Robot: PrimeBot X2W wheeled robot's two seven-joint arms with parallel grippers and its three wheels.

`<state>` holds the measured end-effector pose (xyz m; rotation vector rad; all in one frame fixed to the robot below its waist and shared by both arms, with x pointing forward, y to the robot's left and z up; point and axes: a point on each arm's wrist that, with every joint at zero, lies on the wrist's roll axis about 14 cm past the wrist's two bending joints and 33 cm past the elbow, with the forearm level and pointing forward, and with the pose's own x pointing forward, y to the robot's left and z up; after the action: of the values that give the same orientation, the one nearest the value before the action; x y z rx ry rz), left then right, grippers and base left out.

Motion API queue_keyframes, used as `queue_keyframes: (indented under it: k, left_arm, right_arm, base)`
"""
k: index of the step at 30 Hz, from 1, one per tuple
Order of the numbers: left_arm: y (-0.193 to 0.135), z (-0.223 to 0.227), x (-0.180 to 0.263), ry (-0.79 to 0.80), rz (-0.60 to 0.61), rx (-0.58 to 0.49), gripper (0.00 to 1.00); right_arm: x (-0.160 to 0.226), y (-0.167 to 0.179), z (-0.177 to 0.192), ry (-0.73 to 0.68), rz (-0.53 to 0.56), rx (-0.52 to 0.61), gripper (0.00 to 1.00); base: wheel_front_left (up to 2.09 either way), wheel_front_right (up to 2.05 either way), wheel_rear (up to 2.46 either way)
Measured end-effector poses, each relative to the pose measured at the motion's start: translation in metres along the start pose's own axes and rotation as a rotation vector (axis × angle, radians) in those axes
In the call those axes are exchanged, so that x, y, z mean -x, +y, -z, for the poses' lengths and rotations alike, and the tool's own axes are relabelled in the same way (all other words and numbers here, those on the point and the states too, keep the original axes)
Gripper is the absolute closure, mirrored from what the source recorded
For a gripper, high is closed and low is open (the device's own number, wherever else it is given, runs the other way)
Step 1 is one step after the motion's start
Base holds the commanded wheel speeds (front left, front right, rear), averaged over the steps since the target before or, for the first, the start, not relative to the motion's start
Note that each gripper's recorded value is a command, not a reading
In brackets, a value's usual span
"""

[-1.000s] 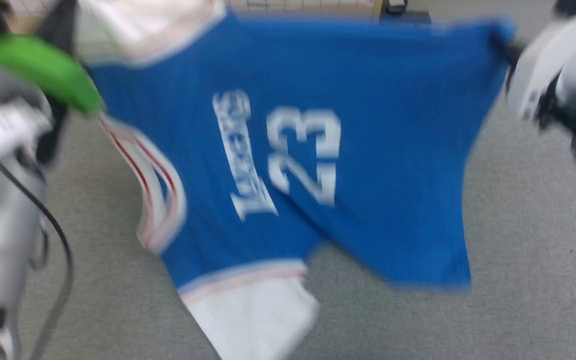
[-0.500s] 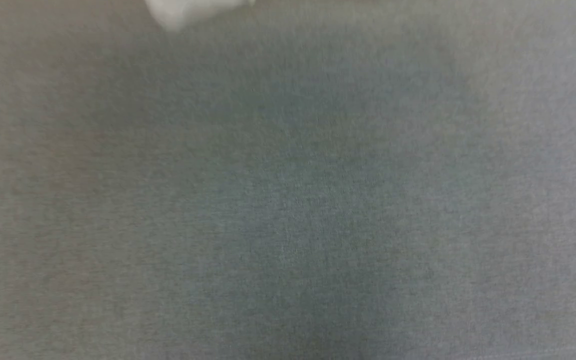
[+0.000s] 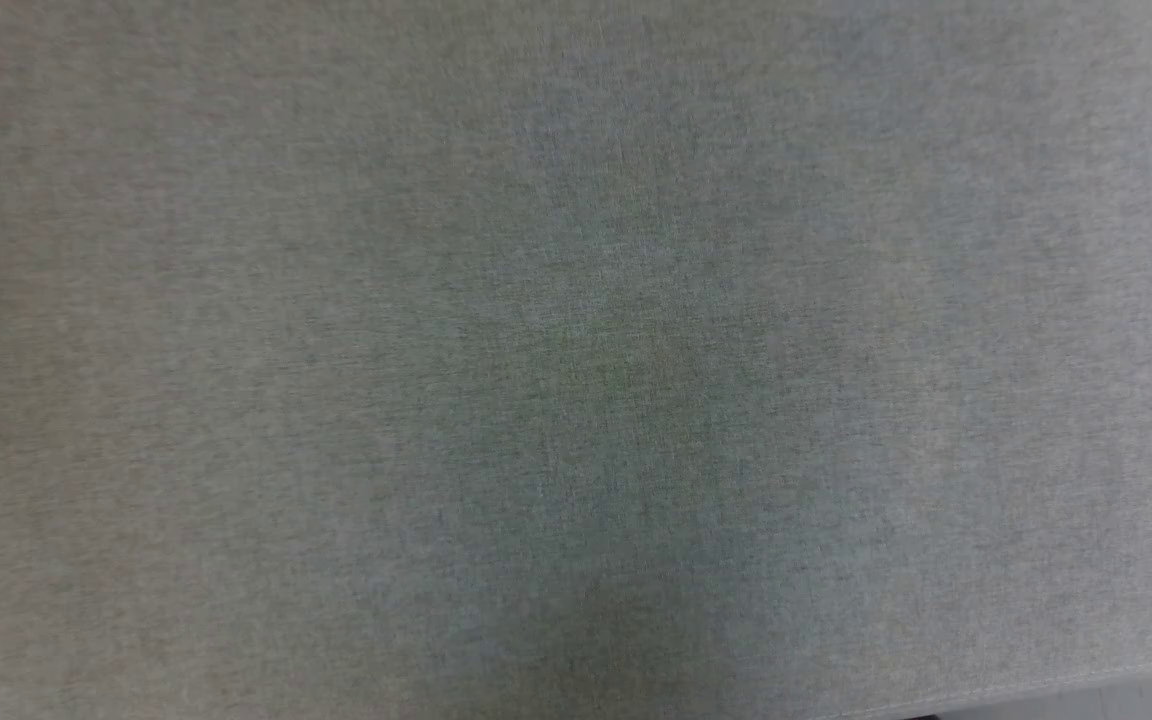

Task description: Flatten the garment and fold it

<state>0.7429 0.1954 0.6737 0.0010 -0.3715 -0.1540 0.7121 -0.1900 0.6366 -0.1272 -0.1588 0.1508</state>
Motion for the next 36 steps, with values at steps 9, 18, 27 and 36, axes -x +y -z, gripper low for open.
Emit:
queue_keyframes:
  k: [9,18,27,36]
  left_arm:
    - [-0.02,0.104,0.057,0.215,0.047,0.01,1.0]
    - [-0.031,0.12,0.167,0.332,0.029,0.13,1.0]
    - [-0.024,0.098,0.296,0.417,-0.102,0.17,1.0]
    - [-0.023,0.06,0.393,0.449,-0.201,0.187,1.0]
  right_arm:
    - [0.034,0.034,0.09,0.18,-0.072,-0.023,1.0]
    - [0.131,0.053,0.135,0.304,-0.107,-0.094,1.0]
    - [0.229,0.073,0.135,0.331,-0.137,-0.178,1.0]
    - [0.321,0.08,0.131,0.373,-0.116,-0.246,1.0]
  base:
    - [0.0,0.0,0.0]
    - [0.0,0.0,0.0]
    - [0.0,0.0,0.0]
    - [0.0,0.0,0.0]
